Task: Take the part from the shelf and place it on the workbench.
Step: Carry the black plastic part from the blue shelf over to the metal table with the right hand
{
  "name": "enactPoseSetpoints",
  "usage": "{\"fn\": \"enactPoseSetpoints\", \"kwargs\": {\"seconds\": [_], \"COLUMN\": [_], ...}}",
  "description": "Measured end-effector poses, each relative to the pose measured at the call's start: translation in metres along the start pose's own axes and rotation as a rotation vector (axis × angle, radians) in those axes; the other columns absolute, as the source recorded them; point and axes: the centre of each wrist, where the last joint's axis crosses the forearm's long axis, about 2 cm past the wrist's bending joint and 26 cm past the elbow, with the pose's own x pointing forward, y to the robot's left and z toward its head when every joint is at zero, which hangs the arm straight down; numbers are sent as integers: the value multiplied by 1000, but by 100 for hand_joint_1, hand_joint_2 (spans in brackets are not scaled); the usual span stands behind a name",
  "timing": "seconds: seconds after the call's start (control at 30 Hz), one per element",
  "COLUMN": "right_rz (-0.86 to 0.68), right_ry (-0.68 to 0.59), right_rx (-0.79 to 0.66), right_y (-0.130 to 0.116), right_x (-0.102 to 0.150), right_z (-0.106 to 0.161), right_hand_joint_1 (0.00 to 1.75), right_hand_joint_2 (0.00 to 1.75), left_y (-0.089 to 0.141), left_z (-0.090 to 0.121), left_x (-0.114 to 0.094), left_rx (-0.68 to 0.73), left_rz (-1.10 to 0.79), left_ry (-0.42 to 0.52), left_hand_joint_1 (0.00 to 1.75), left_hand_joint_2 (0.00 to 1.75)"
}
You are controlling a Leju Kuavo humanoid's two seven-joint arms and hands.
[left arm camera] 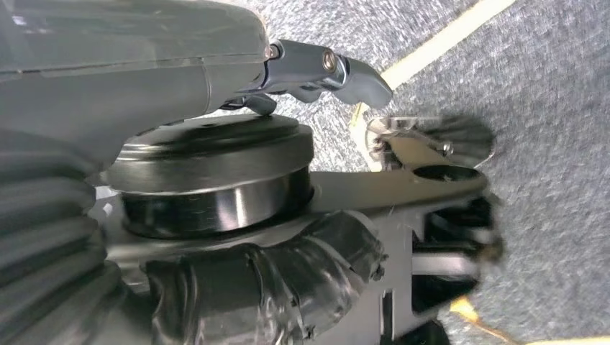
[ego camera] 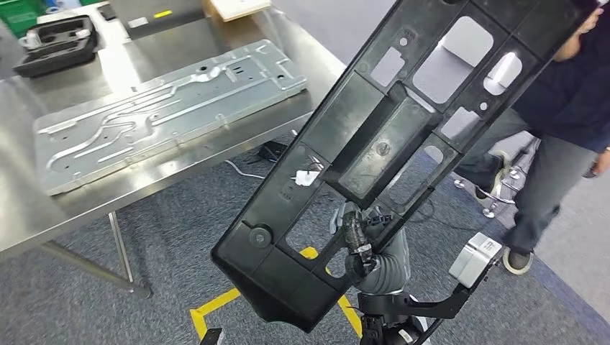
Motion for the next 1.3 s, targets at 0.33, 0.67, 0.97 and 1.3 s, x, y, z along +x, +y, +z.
{"fn": "enactPoseSetpoints", "kwargs": {"seconds": [0.33, 0.67, 0.97, 1.3], "right_rz": [1, 1, -117, -133], "right_ry": [2, 7, 9, 12], "right_rx": [1, 0, 3, 2], "right_y": [0, -2, 0, 0], "right_x": [0, -1, 1, 1], "right_z": [0, 2, 5, 7], "right_hand_joint_1": [166, 166, 166, 166], "right_hand_joint_2": [175, 175, 175, 175], "left_y": [1, 1, 2, 1], "left_z": [-1, 0, 0, 0], "left_x": [0, 0, -2, 0], "left_rx": [2, 12, 20, 15], "left_rz": [26, 13, 16, 13], "left_ry": [-32, -60, -64, -70], "left_hand_joint_1": [0, 0, 0, 0], "left_hand_joint_2": [175, 175, 175, 175]}}
